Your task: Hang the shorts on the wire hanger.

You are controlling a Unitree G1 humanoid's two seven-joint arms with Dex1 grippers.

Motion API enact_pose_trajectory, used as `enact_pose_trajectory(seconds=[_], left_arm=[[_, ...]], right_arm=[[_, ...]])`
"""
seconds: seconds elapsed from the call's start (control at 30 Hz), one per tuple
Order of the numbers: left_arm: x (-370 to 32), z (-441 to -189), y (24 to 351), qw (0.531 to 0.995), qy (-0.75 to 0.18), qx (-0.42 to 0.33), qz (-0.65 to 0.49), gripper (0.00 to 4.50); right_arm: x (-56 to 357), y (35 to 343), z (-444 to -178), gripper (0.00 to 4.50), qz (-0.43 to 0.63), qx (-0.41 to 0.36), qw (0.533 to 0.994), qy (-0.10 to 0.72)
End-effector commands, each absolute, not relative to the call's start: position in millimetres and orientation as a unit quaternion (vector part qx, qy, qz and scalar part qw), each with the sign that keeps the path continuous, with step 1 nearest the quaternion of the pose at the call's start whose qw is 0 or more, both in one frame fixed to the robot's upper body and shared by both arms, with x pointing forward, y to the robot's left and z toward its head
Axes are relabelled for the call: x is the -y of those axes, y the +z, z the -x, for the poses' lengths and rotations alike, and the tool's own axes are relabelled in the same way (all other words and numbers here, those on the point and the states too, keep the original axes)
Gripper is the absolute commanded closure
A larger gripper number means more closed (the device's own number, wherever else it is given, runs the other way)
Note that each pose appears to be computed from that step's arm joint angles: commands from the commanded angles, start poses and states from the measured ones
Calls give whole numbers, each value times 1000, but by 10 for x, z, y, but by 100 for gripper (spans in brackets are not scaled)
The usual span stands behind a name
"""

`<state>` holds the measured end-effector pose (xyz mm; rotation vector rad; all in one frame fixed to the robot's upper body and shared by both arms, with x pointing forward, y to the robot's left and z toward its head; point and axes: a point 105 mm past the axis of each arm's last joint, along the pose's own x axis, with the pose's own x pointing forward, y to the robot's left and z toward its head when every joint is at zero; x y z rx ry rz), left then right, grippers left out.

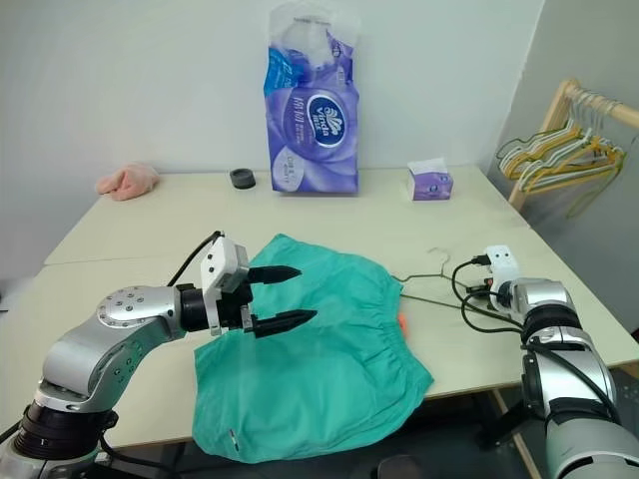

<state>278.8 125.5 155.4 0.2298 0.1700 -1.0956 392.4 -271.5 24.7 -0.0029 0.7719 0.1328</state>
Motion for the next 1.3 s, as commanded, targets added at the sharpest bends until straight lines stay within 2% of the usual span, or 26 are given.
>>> enact_pose_trajectory(seconds=[0.03, 0.2, 0.33, 0.5, 0.67, 1.0, 1.17, 1.3], left_arm=[[-1258, -2836, 1687, 851, -509, -47, -124, 0], [-1263, -2903, 1694, 859, -495, -37, -123, 0], [-1358, -3056, 1761, 886, -454, -27, -97, 0], [-1591, -3334, 1893, 925, -371, -6, -76, 0], [-1754, -3503, 2013, 943, -322, 15, -77, 0], [-1839, -3500, 2017, 937, -349, -19, -29, 0], [-1767, -3459, 1848, 919, -386, -69, -30, 0], [-1746, -3475, 1792, 913, -398, -88, -23, 0]], right_arm=[[2822, 193, -3918, 447, -19, -371, 928, 0], [2802, 520, -4137, 447, -38, -307, 951, -21], [2661, 871, -4296, 447, -5, -249, 968, 29], [2523, 1220, -4391, 447, 44, -177, 981, 61], [2453, 1469, -4428, 447, 94, -115, 986, 68], [1827, 1826, -4249, 447, 185, 2, 960, 210], [1203, 2055, -3973, 447, 254, 100, 907, 321], [944, 2127, -3822, 447, 268, 129, 882, 365]])
